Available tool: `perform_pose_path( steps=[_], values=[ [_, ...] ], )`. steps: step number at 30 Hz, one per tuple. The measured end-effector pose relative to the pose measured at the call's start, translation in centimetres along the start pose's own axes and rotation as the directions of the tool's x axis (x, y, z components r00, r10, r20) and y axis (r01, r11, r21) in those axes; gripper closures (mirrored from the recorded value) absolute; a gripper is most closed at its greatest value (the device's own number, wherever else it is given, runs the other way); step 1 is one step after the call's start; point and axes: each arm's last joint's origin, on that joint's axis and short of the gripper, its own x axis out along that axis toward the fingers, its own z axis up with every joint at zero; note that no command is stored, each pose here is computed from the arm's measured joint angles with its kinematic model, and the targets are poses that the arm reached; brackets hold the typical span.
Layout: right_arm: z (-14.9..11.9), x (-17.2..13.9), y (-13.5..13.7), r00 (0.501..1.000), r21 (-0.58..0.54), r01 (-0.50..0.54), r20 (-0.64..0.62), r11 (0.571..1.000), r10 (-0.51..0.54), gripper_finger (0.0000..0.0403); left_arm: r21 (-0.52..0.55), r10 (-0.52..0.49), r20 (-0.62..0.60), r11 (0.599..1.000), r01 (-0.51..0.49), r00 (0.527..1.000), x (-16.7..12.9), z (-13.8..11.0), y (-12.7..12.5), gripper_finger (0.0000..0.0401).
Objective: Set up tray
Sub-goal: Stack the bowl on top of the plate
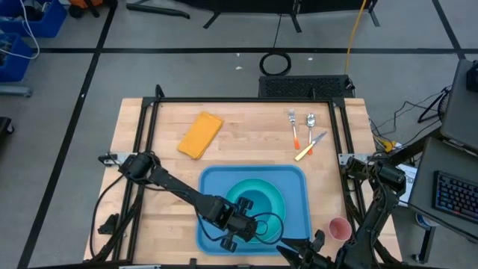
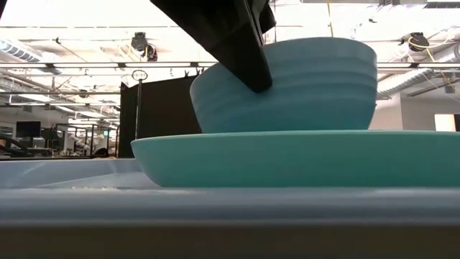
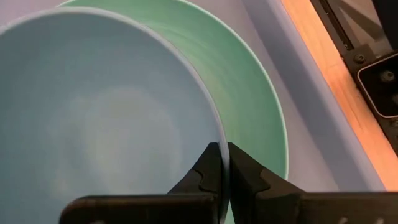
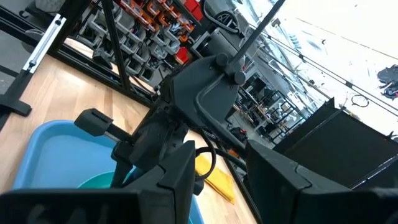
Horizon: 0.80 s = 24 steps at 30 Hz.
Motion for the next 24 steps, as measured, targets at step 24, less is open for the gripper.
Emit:
perform_pose_path(
  steps=[24],
  values=[
    [-0.1,0.0,0.06,1.0,0.003,-0.001,0.0,1.0,0.001,0.0273,-0.017,0.009,0.046,1.0,-0.008,0.999,0.08,0.39,-0.33,0.0323]
  ],
)
